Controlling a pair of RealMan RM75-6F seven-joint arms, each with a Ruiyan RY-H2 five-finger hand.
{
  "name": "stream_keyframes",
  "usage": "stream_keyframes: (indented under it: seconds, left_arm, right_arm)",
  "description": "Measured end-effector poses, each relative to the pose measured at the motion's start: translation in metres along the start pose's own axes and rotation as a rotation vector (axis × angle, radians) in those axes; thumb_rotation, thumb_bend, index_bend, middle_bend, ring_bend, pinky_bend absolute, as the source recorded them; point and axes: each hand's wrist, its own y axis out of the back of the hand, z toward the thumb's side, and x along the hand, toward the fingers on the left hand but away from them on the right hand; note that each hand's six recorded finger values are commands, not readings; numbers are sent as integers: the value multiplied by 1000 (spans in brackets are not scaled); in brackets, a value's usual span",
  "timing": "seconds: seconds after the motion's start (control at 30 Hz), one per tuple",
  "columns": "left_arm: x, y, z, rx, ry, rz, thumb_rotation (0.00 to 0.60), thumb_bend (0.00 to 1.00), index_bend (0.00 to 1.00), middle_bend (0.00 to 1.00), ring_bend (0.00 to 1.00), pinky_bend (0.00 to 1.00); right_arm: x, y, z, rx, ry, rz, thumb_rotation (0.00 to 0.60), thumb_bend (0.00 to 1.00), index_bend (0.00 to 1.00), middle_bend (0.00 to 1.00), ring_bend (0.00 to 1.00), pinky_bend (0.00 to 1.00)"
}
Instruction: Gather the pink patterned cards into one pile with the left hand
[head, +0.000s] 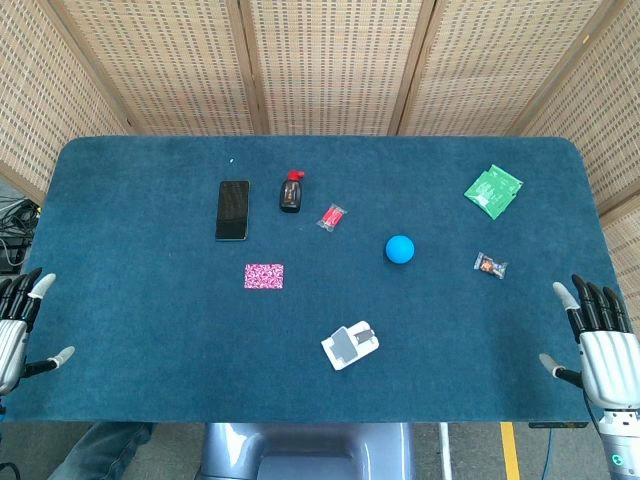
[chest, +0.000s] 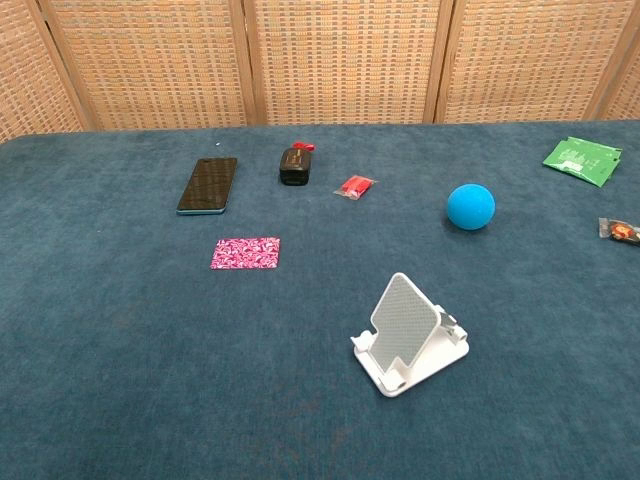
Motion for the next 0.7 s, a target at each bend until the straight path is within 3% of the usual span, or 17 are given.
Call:
stream_keyframes:
  seconds: [0.3, 0.33, 0.4, 0.43, 0.47, 0.53, 0.7]
  left_arm:
    - [3, -5, 4, 1, -15, -7, 600, 7, 0, 0, 0, 0]
    - [5, -6, 6, -3, -24, -13, 600, 78, 0, 0, 0, 0]
    - [8, -9, 11, -18, -45, -28, 600, 400, 0, 0, 0, 0]
    - [12, -12, 15, -33, -63, -42, 600, 667, 0, 0, 0, 0]
    - [16, -14, 19, -44, -77, -54, 600, 867, 0, 0, 0, 0]
    - [25, -20, 28, -53, -111, -92, 600, 998, 0, 0, 0, 0]
    - [57, -38, 59, -28, -216, -205, 600, 1000, 0, 0, 0, 0]
  right_arm:
    - [1, 1, -1, 2, -1, 9, 600, 0, 0, 0, 0, 0]
    - [1, 2, 0, 5, -2, 11, 600, 0, 0, 0, 0, 0]
    - [0, 2, -1, 8, -7, 13, 600, 0, 0, 0, 0, 0]
    - [0, 2, -2, 8, -11, 14, 600, 0, 0, 0, 0, 0]
    - [0, 2, -2, 7, -14, 15, 600, 0, 0, 0, 0, 0]
    - [-1, 2, -4, 6, -20, 16, 600, 0, 0, 0, 0, 0]
    - [-5, 4, -9, 3, -39, 7, 600, 0, 0, 0, 0, 0]
